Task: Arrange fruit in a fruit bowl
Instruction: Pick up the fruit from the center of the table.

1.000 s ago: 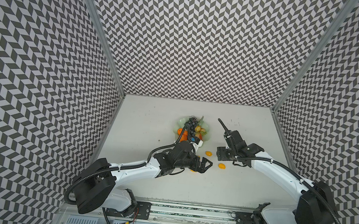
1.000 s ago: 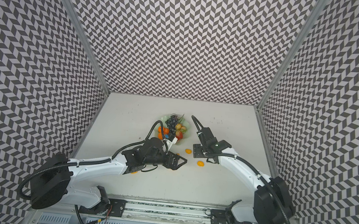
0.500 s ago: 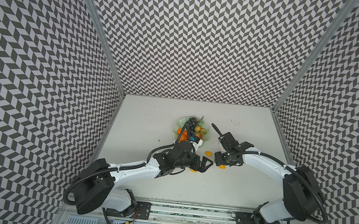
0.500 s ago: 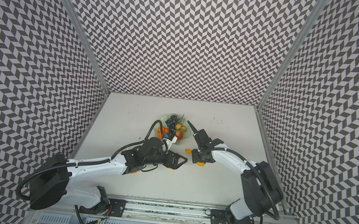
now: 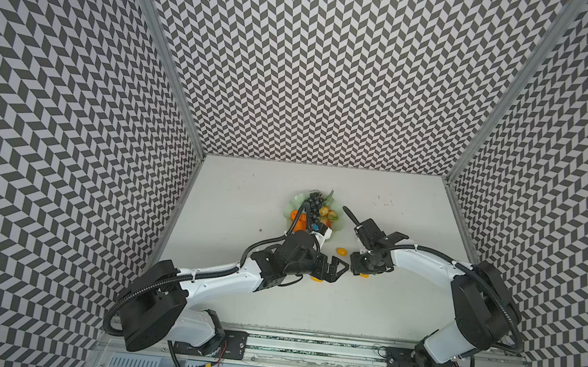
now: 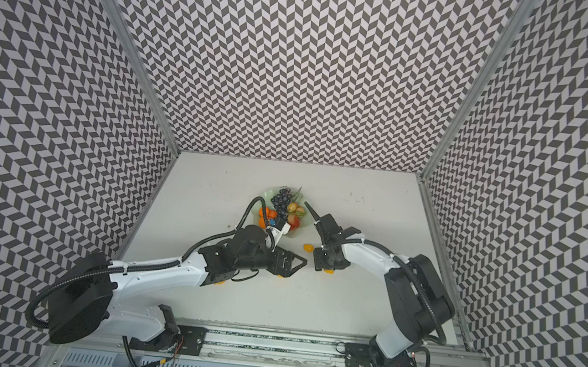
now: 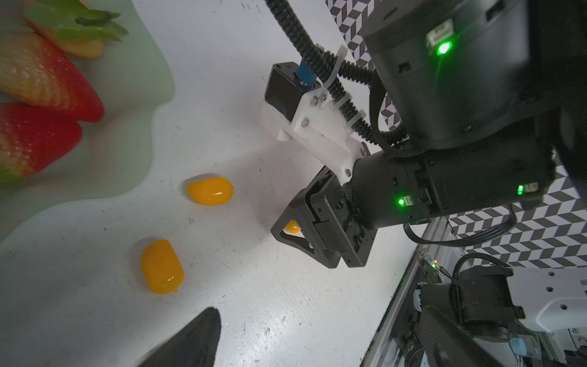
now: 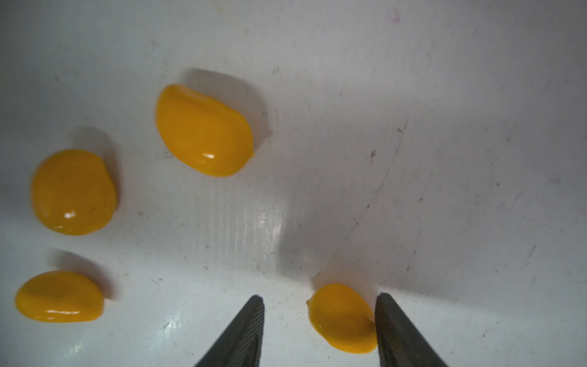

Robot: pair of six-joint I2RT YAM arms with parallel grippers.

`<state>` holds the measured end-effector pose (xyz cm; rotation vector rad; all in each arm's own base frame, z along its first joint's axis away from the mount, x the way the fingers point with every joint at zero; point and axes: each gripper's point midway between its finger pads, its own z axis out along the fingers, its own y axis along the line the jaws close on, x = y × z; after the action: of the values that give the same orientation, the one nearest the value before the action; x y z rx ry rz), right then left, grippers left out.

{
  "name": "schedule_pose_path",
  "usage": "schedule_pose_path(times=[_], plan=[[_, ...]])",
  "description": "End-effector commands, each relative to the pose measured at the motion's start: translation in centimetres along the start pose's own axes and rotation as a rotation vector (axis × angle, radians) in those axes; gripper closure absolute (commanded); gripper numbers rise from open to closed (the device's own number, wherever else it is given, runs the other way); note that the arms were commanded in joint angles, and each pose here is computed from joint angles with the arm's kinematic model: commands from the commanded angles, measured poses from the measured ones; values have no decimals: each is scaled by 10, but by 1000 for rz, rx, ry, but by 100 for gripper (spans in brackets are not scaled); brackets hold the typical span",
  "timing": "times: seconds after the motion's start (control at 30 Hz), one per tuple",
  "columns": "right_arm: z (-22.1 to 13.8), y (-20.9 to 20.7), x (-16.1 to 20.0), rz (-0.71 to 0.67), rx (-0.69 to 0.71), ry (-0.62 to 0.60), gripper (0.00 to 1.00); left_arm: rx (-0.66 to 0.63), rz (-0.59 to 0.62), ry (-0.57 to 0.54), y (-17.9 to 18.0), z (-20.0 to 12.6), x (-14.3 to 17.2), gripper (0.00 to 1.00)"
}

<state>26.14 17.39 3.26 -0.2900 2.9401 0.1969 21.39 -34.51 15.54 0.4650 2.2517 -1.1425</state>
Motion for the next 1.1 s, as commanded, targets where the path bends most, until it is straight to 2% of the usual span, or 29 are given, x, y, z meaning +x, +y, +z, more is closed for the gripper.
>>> schedule_pose_path(times=[0.0,0.83,1.07], plan=[[4,-1,12,3,-7,41,47,11,2,-19,-4,-5,-3,0],[15,-10,14,16,63,57,60,15,-4,-18,-3,-7,1,0],[20,-10,10,13,70,50,69,10,0,-17,-1,-10,3,0]])
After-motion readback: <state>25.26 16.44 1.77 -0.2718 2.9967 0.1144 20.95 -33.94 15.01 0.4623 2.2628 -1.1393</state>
